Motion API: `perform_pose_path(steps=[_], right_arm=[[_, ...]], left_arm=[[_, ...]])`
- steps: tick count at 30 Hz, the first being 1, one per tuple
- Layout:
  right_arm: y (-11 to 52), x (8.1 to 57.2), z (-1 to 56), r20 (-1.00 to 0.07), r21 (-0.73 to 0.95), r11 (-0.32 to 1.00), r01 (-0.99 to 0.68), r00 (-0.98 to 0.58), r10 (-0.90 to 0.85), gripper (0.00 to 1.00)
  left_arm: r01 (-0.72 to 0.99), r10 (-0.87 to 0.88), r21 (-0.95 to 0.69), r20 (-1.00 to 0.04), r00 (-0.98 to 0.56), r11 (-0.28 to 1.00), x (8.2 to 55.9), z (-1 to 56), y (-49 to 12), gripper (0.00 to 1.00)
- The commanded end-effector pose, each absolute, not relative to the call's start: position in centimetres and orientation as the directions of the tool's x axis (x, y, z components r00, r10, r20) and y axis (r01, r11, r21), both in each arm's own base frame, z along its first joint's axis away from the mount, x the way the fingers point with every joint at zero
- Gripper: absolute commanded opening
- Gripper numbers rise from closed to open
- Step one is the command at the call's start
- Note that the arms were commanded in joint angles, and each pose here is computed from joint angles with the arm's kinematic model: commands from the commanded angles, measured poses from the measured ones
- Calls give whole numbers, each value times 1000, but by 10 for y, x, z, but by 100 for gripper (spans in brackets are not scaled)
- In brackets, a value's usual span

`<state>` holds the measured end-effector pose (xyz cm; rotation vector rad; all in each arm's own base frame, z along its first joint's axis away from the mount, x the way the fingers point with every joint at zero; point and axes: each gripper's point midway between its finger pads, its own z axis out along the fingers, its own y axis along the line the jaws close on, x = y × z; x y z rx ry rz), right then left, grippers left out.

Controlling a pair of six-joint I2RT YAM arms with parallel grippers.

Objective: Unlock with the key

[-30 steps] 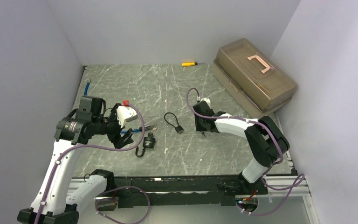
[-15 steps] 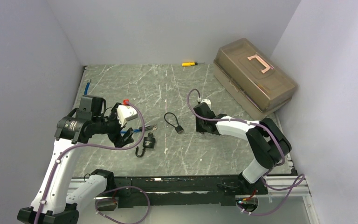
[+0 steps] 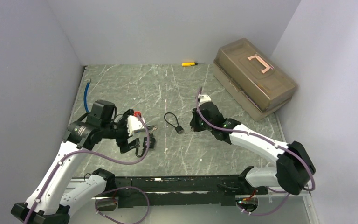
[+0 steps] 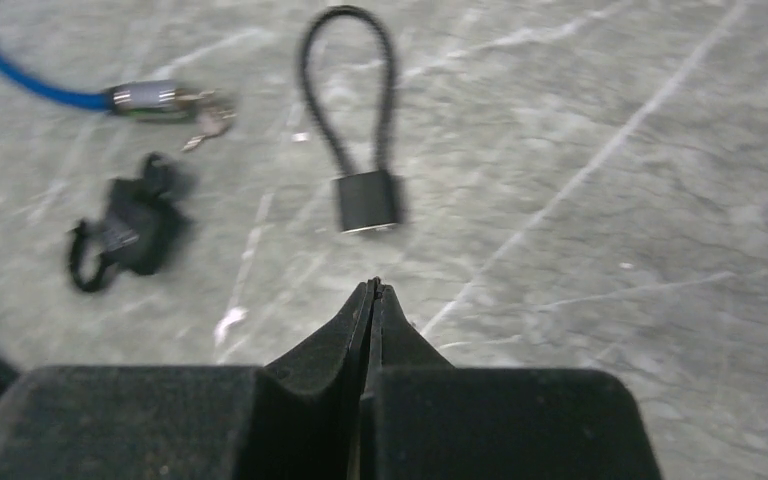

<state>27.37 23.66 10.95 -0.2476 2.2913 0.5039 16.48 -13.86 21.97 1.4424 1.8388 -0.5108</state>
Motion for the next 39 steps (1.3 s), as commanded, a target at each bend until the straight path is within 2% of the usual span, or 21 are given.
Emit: perform_pose_path(steps=[1, 5, 9, 12, 16, 22, 29, 34, 39], right_arm=[[271, 252, 164, -784, 375, 788, -488, -621, -11, 0], [288, 229, 215, -814, 462, 662, -590, -578, 53, 0], [296, 207, 271, -840, 508, 522, -685, -528, 125, 0], [298, 193, 312, -857, 510, 422, -749, -484, 177, 0], [301, 175, 359, -874, 483, 308, -819, -432, 222, 0], [306, 155, 392, -887, 445, 185, -876, -403, 225, 0], [317, 142, 406, -903, 405, 149, -902, -369, 219, 0], [325, 147, 414, -916, 372, 220, -902, -318, 243, 0], [336, 156, 415, -931, 335, 334, -881, -254, 263, 0]], left_arm=[[923, 639, 327, -758, 127, 204, 187, 238, -160, 91], [930, 540, 320, -823, 176, 183, 188, 260, -187, 93], [952, 438, 241, -888, 138, 187, 184, 281, -212, 94], [970, 363, 190, -923, 125, 149, 173, 295, -228, 99], [986, 281, 145, -953, 116, 87, 159, 316, -245, 99], [996, 182, 60, -982, 47, 69, 156, 350, -261, 99], [997, 78, -75, -994, -77, 17, 139, 379, -269, 99], [989, 44, -151, -988, -151, 1, 132, 385, -270, 99], [989, 36, -148, -988, -148, 5, 130, 386, -269, 82]])
